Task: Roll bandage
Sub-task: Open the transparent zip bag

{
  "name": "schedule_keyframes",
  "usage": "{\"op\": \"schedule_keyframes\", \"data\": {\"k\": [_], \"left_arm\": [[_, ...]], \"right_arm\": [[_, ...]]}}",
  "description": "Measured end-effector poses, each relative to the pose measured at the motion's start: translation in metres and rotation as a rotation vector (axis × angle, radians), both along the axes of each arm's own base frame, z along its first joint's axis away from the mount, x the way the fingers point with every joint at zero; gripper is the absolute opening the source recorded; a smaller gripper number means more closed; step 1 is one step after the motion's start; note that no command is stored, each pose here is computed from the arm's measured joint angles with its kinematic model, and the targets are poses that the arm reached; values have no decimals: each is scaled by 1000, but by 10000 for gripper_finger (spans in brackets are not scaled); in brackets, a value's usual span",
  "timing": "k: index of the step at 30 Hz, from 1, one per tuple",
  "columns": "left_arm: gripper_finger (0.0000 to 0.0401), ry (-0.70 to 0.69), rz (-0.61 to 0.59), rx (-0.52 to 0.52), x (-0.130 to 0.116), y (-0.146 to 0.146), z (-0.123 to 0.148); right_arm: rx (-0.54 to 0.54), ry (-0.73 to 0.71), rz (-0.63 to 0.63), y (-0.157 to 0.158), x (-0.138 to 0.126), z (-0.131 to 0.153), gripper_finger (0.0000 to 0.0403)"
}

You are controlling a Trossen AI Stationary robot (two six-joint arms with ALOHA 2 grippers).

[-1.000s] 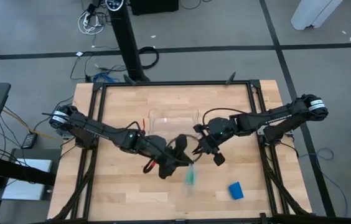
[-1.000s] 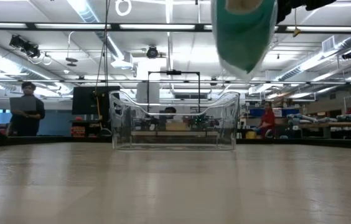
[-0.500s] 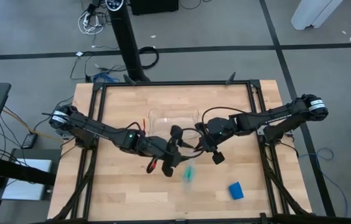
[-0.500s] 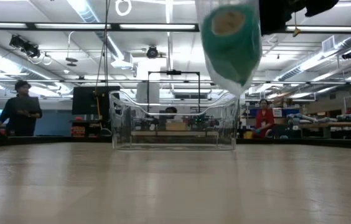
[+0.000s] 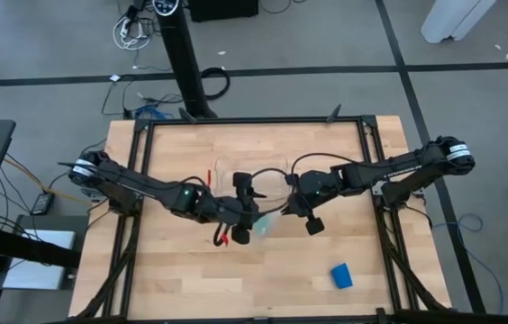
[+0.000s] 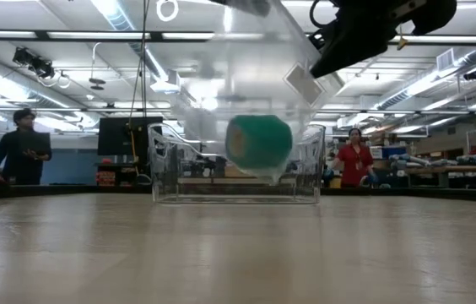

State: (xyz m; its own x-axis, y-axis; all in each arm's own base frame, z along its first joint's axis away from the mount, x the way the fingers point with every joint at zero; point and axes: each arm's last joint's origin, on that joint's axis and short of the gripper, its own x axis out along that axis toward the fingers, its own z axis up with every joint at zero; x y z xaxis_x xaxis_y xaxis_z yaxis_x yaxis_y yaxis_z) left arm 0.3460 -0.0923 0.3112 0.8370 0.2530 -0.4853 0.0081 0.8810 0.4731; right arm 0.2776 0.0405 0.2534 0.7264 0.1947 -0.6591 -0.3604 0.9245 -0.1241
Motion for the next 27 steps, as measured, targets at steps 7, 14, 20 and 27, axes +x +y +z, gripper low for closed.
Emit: {"op": "schedule_keyframes", "data": {"k": [7, 14, 20, 27], "left_arm": [[234, -47, 51, -99, -14, 4, 17], [234, -50, 160, -342, -17, 4, 13], [234, -36, 255, -469, -20, 4, 8], [234, 7, 306, -481, -17, 4, -4]], "right_arm": [[52, 46, -50, 0, -2, -2, 0], [152, 99, -165, -1, -4, -3, 0], [123, 158, -350, -5, -8, 3, 0], [80, 154, -386, 0, -7, 24, 0]]}}
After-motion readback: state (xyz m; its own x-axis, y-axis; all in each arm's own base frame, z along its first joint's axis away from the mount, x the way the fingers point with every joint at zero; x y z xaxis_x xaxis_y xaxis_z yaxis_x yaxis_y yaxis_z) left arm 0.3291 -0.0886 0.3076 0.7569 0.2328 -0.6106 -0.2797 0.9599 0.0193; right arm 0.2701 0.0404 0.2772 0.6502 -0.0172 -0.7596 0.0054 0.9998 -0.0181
